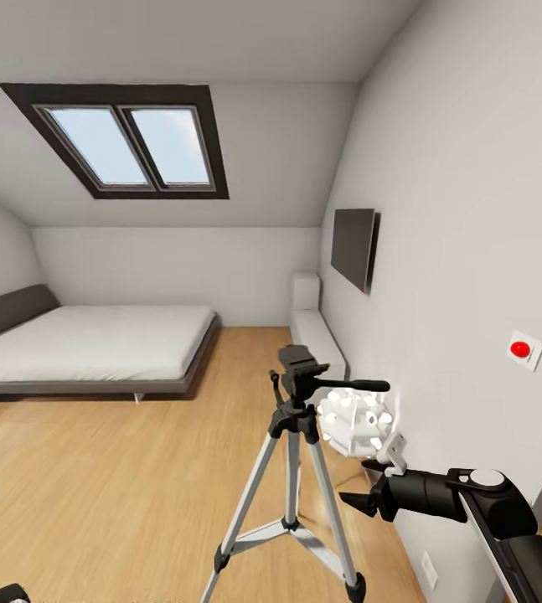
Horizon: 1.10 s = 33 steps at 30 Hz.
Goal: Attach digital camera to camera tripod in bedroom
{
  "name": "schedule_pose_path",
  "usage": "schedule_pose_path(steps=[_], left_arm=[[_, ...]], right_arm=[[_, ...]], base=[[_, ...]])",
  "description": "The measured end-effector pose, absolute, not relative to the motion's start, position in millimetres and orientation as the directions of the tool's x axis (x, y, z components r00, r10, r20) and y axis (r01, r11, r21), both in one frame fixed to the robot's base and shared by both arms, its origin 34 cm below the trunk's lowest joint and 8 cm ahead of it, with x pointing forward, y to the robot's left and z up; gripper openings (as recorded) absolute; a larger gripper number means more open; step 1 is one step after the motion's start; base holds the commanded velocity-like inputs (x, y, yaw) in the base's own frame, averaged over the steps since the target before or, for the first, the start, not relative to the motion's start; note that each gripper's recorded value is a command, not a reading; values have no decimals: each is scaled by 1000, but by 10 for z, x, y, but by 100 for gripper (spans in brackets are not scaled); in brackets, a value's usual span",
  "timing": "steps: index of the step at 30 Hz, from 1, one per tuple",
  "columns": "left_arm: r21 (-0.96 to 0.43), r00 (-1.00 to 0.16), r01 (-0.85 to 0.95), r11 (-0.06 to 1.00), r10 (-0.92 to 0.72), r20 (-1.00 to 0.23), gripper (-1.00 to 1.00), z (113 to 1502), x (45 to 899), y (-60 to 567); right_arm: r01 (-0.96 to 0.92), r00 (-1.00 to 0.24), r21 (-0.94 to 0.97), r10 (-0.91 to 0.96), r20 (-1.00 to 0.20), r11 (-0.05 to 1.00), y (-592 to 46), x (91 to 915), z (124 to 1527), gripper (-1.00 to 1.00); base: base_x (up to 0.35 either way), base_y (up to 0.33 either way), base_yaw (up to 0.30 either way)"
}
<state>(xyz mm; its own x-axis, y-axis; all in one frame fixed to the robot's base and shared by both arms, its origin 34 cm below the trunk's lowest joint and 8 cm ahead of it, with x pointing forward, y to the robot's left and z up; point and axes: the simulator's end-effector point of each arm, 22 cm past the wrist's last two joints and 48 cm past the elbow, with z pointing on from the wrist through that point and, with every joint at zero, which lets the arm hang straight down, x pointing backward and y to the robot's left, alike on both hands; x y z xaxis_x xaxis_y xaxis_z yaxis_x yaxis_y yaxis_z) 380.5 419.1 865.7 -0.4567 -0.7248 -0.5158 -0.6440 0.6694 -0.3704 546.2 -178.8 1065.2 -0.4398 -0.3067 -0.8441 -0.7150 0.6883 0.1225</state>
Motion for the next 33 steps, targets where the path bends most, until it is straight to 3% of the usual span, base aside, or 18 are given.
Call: schedule_pose_path(steps=[21,29,33], left_arm=[[-353,-502,-615,705,-695,-514,-100,8788,3884,4332],[-340,-514,-542,769,-623,-590,-100,9172,4157,4601],[-401,-491,-434,807,-584,-646,-100,9482,4494,4539]], right_arm=[[-716,-437,117,-312,-844,688,-1781,5463,10642,100],[-716,-435,118,-308,-846,688,-1748,5471,10646,100],[-713,-449,132,-304,-840,689,-1738,5470,10582,100]], base=[[0,-47,18],[0,-1,0],[0,0,0]])
